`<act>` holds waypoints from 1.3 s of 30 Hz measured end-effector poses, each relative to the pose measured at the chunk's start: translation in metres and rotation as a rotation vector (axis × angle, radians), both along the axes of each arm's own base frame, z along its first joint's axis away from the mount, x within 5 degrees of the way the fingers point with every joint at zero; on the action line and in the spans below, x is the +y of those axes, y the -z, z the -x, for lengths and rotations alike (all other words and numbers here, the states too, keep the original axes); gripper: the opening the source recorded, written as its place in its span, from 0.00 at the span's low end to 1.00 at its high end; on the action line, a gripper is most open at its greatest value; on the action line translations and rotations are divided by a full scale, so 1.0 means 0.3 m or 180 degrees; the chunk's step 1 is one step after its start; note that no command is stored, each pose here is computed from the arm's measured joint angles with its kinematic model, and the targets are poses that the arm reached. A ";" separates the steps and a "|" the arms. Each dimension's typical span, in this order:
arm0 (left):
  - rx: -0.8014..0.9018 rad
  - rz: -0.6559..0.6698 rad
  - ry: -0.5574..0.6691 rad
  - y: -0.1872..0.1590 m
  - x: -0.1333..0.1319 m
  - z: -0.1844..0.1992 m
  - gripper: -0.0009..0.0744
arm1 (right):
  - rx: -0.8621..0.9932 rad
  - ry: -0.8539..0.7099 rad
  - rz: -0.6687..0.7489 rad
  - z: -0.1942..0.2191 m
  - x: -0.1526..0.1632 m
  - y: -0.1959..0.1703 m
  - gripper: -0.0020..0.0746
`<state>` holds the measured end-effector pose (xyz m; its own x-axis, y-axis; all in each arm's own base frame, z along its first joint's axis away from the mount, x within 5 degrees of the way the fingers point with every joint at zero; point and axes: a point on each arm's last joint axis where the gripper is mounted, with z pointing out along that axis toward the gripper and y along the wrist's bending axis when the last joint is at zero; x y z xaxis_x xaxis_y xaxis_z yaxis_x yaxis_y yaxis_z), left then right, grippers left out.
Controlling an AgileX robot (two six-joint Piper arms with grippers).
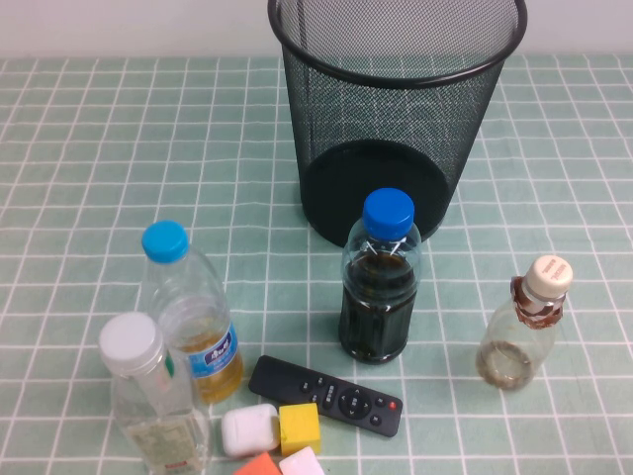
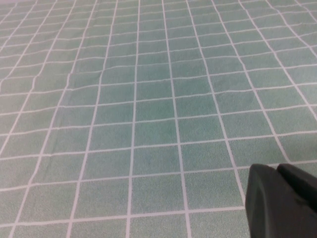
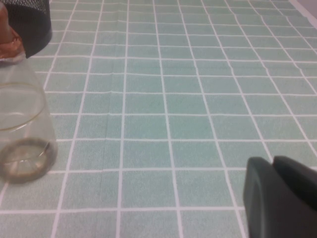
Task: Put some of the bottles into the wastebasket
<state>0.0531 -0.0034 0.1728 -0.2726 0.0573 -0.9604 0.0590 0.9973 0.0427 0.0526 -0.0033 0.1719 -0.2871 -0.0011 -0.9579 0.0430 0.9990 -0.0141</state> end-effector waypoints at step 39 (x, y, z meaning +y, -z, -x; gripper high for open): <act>0.0878 0.0733 0.0848 -0.524 -0.098 -0.006 0.01 | 0.0000 0.0000 0.0000 0.000 0.000 0.000 0.02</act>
